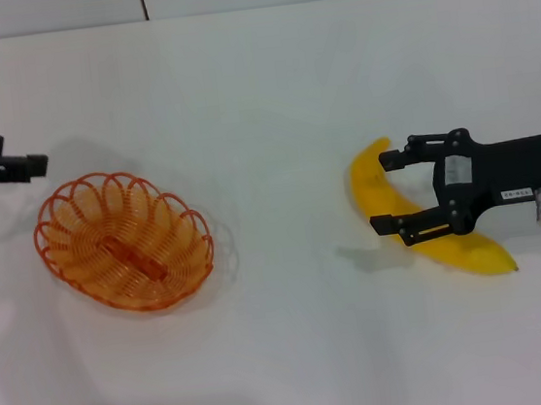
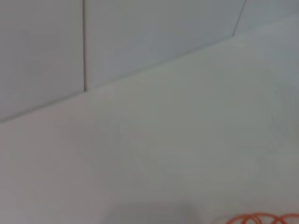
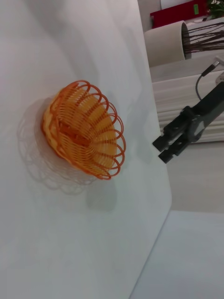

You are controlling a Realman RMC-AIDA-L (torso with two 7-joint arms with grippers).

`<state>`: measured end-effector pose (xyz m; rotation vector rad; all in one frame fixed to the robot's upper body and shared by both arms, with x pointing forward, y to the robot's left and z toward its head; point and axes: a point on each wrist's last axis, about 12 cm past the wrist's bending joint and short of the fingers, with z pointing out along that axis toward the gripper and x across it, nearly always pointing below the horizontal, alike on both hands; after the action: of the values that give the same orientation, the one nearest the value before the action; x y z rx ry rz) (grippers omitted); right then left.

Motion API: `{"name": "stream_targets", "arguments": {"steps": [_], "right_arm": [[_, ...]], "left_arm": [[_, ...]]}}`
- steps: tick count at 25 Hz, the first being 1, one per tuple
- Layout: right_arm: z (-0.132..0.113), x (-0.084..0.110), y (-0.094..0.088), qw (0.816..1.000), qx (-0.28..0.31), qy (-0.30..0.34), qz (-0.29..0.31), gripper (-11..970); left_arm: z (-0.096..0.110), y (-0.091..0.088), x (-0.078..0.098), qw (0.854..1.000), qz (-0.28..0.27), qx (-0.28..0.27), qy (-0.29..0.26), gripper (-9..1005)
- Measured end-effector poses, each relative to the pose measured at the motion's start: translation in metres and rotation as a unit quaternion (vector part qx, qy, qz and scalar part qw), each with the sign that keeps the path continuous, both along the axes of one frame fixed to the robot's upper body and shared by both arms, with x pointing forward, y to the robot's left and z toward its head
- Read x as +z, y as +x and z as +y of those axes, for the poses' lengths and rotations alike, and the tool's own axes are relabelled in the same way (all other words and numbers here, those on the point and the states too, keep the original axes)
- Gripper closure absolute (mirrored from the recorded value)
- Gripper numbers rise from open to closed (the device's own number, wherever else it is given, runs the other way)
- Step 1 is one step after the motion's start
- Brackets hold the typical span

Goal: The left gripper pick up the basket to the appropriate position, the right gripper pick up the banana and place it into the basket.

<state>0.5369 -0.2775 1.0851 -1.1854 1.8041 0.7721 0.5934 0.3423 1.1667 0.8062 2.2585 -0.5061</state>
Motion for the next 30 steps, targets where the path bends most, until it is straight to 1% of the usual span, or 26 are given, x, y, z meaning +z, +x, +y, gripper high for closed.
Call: {"name": "stream_targets", "arguments": {"steps": [7, 13, 22, 30], "right_arm": [[0.003, 0.000, 0.001, 1.000, 0.006, -0.002, 0.001, 67], [0.005, 0.000, 0.002, 1.000, 0.008, -0.002, 0.003, 68], [0.005, 0.000, 0.002, 1.000, 0.008, -0.002, 0.005, 68], [0.005, 0.000, 0.002, 1.000, 0.008, -0.002, 0.006, 68]], "left_arm": [[-0.012, 0.009, -0.011, 0.999, 0.028, -0.015, 0.016, 236], [-0.015, 0.010, -0.018, 0.999, 0.038, -0.013, 0.036, 242], [-0.029, 0.015, -0.028, 0.996, 0.044, -0.022, 0.070, 251], [-0.035, 0.016, -0.034, 0.996, 0.040, -0.021, 0.076, 260]]}}
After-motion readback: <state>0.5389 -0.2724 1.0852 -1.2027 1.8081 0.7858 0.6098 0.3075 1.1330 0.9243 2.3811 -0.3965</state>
